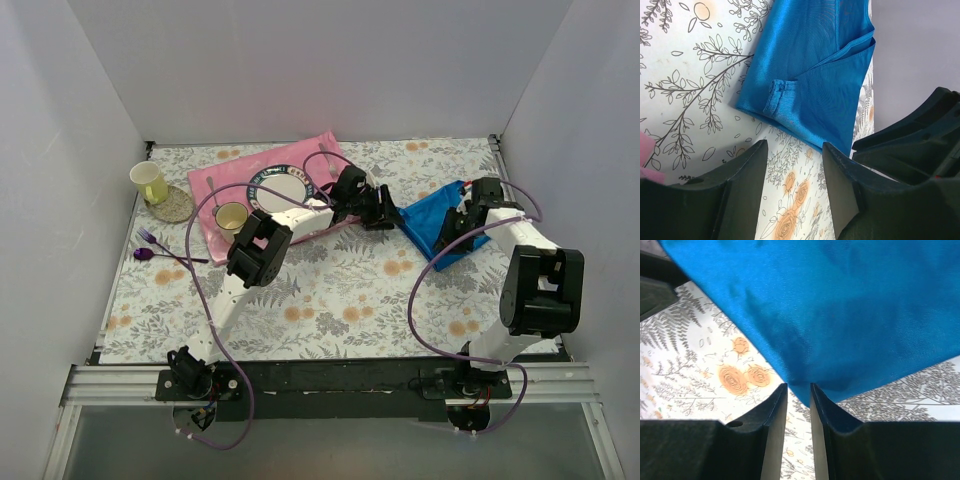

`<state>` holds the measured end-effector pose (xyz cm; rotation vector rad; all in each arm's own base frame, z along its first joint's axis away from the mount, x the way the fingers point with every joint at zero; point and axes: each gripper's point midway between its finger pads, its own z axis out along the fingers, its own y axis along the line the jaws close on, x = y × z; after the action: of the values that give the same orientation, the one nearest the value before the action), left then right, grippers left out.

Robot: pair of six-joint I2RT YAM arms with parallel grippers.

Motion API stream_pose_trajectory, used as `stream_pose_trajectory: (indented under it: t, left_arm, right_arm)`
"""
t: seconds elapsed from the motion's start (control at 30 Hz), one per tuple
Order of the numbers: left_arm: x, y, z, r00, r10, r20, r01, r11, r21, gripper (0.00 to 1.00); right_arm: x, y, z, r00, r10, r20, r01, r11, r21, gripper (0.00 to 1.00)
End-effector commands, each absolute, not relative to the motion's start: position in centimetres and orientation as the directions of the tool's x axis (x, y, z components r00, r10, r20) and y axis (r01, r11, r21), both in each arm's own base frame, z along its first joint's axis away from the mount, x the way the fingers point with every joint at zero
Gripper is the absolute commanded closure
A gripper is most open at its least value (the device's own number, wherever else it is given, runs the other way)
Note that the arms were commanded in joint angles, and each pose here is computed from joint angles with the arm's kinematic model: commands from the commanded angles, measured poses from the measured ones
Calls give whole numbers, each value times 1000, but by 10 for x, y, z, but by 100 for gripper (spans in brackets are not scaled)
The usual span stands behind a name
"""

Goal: Fold the napkin, place the utensils inside, and roll it up
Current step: Fold the napkin

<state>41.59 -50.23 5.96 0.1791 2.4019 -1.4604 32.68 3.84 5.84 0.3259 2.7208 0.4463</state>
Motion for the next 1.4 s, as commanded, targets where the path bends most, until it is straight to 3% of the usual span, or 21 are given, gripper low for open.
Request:
stream_pose_trajectory:
  t: [0.0,0.13,0.23,0.47,0.83,1.03,1.17,1.23,1.37]
  left_arm:
    - [417,-507,127,-898,-81,-432,367,402,-839,56]
    - [421,-515,133,-897,-106,-429,369,354,-859,66]
    - [421,-519,139,-896,-121,-428,376,307,-874,70]
    - [421,-518,147,-886,-148,-440,389,278,-878,72]
    - [428,-530,138,-892,-142,-430,385,259,-886,60]
    - [422,-534,132,-902,-115,-416,379,252,-890,59]
    - [427,-526,139,-882,-99,-461,402,353,-845,54]
    - [432,-516,156,-864,-139,-483,391,418,-820,48]
    - [420,-497,136,-893,-151,-424,296,512,-807,44]
  right_arm:
    - [345,59,80,-896,233,-379,66,912,404,67]
    - [357,59,84,-886,227,-405,57,919,391,66]
    - [357,58,77,-892,231,-390,72,922,381,72]
    - [345,54,62,-901,244,-358,106,926,363,78]
    - [313,43,44,-911,271,-312,165,930,327,79]
    - [322,39,60,-894,266,-361,151,937,316,79]
    - [336,39,73,-889,256,-380,133,938,322,75]
    - [340,30,77,-879,267,-395,155,944,293,67]
    - [350,-7,84,-826,369,-425,266,921,283,60]
